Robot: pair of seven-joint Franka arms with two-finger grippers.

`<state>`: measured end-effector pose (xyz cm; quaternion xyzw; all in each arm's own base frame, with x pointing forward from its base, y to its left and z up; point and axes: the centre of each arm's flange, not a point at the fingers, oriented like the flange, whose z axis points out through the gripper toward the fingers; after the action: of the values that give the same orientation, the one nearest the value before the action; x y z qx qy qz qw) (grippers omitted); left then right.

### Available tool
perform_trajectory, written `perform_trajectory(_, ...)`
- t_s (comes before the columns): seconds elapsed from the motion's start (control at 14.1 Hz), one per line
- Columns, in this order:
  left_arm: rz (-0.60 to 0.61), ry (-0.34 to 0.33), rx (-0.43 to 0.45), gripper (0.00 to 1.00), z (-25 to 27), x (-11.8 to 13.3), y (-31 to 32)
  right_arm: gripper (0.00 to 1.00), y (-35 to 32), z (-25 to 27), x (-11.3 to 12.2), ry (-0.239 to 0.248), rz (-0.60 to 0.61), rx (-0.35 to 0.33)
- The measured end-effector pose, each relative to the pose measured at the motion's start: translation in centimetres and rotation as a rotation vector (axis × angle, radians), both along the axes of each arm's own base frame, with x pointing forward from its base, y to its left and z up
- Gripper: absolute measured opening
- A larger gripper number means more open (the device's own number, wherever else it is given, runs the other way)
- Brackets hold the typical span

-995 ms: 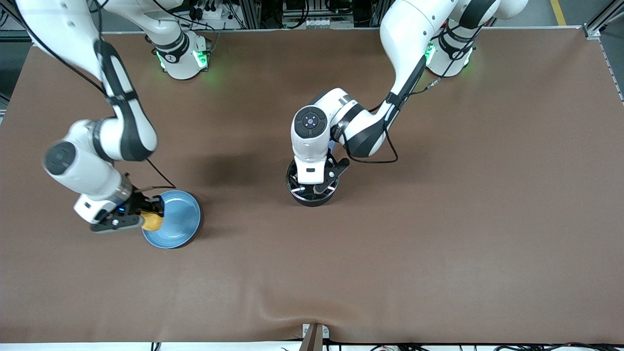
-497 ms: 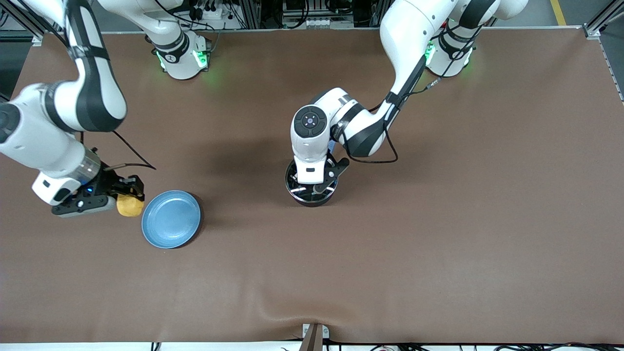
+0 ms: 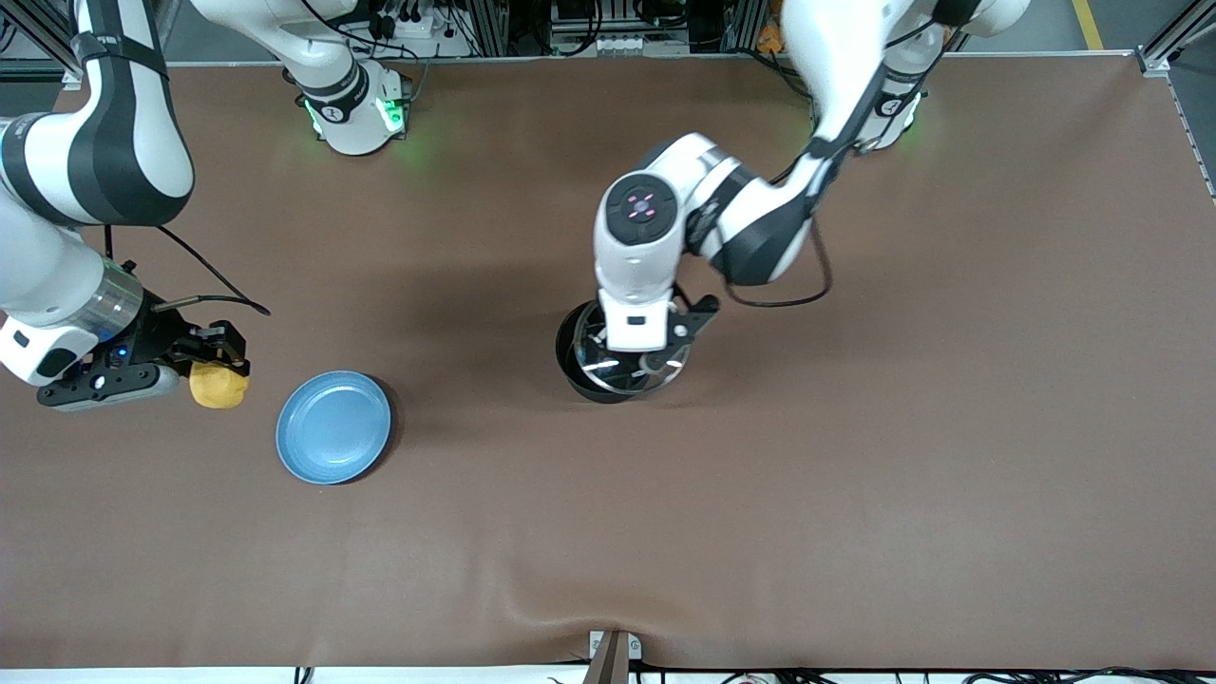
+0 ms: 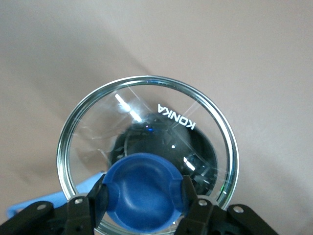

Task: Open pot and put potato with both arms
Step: 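Lift the lid with the left gripper while the right gripper lifts the potato, then carry the potato over the open pot with the right gripper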

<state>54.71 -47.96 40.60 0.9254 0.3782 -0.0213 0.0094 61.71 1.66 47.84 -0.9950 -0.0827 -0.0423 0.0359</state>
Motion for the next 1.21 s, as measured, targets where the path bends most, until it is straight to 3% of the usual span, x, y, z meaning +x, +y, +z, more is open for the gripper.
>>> perform_trajectory(0.28,-0.104,0.019,0.020,0.62,5.8,2.5,7.5,0.55,0.0,0.0,0.0,0.002,0.001,0.000)
perform_trajectory(0.5,-0.199,0.037,0.022,0.62,6.7,5.2,15.5,0.55,0.2,0.0,0.0,0.004,-0.002,0.001)
perform_trajectory(0.78,-0.265,0.098,0.024,0.62,4.2,7.8,25.2,0.55,1.9,0.0,-0.1,0.010,-0.048,0.008)
perform_trajectory(0.92,-0.266,0.132,0.025,0.62,1.8,7.9,27.8,0.55,3.8,0.1,-0.2,0.013,-0.078,0.011)
perform_trajectory(1.21,-0.299,0.125,0.012,0.62,-3.5,7.3,32.2,0.55,8.5,0.3,-0.7,0.017,-0.147,0.003)
